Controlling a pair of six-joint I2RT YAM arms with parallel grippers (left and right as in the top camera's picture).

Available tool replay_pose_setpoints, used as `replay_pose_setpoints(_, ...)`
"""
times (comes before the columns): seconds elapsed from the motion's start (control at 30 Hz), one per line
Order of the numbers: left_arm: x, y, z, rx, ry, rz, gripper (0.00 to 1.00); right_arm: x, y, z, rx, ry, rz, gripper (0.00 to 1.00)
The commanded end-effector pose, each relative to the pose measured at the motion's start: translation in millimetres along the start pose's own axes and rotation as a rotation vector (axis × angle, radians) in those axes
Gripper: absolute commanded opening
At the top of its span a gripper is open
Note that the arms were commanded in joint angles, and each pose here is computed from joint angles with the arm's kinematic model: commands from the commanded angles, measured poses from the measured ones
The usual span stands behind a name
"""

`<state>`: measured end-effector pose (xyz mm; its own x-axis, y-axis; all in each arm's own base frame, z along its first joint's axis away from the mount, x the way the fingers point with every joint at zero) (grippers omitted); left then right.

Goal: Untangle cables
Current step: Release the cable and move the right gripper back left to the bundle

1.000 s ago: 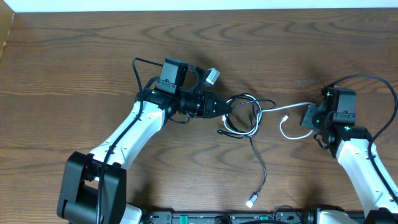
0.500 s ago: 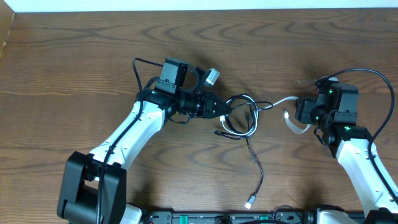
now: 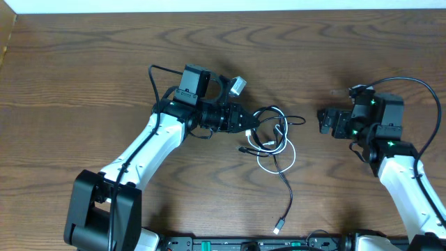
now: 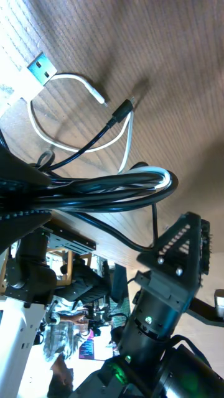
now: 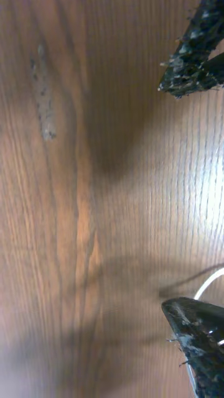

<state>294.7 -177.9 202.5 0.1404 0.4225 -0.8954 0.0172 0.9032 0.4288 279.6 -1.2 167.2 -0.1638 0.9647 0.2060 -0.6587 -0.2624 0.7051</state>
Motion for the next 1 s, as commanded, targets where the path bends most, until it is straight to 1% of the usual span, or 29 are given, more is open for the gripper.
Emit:
replay_pose_setpoints(0.0, 2, -2, -2, 0.016, -0.002, -0.011, 0.07, 5, 15, 16, -0.074, -0.075, 0.196, 0.99)
replay_pose_setpoints(0.13, 2, -2, -2, 0.016, 0.032, -0.011, 0.07, 7, 36, 25, -0.129, -0.148, 0.359, 0.99)
replay_pose_setpoints(0.2, 2, -2, -2, 0.016, 0.051, -0.01, 0.07, 9, 43, 22, -0.116, -0.189, 0.411, 0.99)
replay_pose_setpoints(0.27, 3, -2, -1, 0.007, 0.092, 0.003, 0.07, 11, 47, 16, -0.076, -0.219, 0.428, 0.99)
replay_pose_setpoints(0.37, 6, -2, 1, -0.024, 0.197, 0.046, 0.07, 13, 47, 2, 0.016, -0.284, 0.429, 0.99)
replay_pose_setpoints(0.43, 8, -2, 2, -0.047, 0.246, 0.072, 0.07, 14, 47, -3, 0.046, -0.283, 0.429, 0.99)
replay_pose_setpoints(0.53, 10, -1, 3, -0.06, 0.248, 0.087, 0.07, 14, 47, -6, 0.065, -0.296, 0.43, 0.99)
replay_pose_setpoints(0.57, 9, -1, 3, -0.058, 0.248, 0.086, 0.07, 15, 47, -6, 0.066, -0.297, 0.437, 0.78)
replay_pose_setpoints(0.6, 9, -2, 2, -0.055, 0.251, 0.087, 0.07, 15, 47, -7, 0.069, -0.298, 0.436, 0.64)
replay_pose_setpoints(0.63, 9, -3, 1, -0.05, 0.251, 0.088, 0.08, 15, 47, -7, 0.071, -0.293, 0.437, 0.46)
replay_pose_setpoints(0.7, 8, -6, 0, -0.041, 0.234, 0.088, 0.07, 16, 47, -8, 0.078, -0.292, 0.439, 0.33)
replay_pose_setpoints(0.73, 6, -8, -2, -0.033, 0.223, 0.088, 0.07, 17, 47, -9, 0.083, -0.286, 0.442, 0.24)
replay_pose_setpoints(0.77, 5, -10, -3, -0.027, 0.219, 0.089, 0.07, 19, 47, -10, 0.09, -0.276, 0.447, 0.17)
replay_pose_setpoints(0.8, 4, -12, -4, -0.025, 0.217, 0.095, 0.07, 21, 46, -11, 0.097, -0.27, 0.452, 0.11)
replay_pose_setpoints(0.83, 4, -14, -5, -0.023, 0.221, 0.101, 0.08, 23, 46, -12, 0.108, -0.261, 0.458, 0.1)
replay_pose_setpoints(0.9, 2, -18, -7, -0.019, 0.217, 0.108, 0.07, 28, 45, -14, 0.128, -0.238, 0.471, 0.1)
replay_pose_setpoints(0.97, 2, -20, -7, -0.021, 0.212, 0.12, 0.07, 34, 45, -18, 0.153, -0.202, 0.488, 0.15)
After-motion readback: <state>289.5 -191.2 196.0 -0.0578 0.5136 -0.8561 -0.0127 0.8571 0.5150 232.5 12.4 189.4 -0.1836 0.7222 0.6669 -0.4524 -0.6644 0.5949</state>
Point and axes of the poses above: each gripper's point midway between its finger pads, its own y axis back along the fingers, its own x axis along the line the jaws close on, z = x × y, the point moved 10 cm from there along y, back along the fingers, and after that the axes turned 11 degrees about y, right-handed, at the moved point
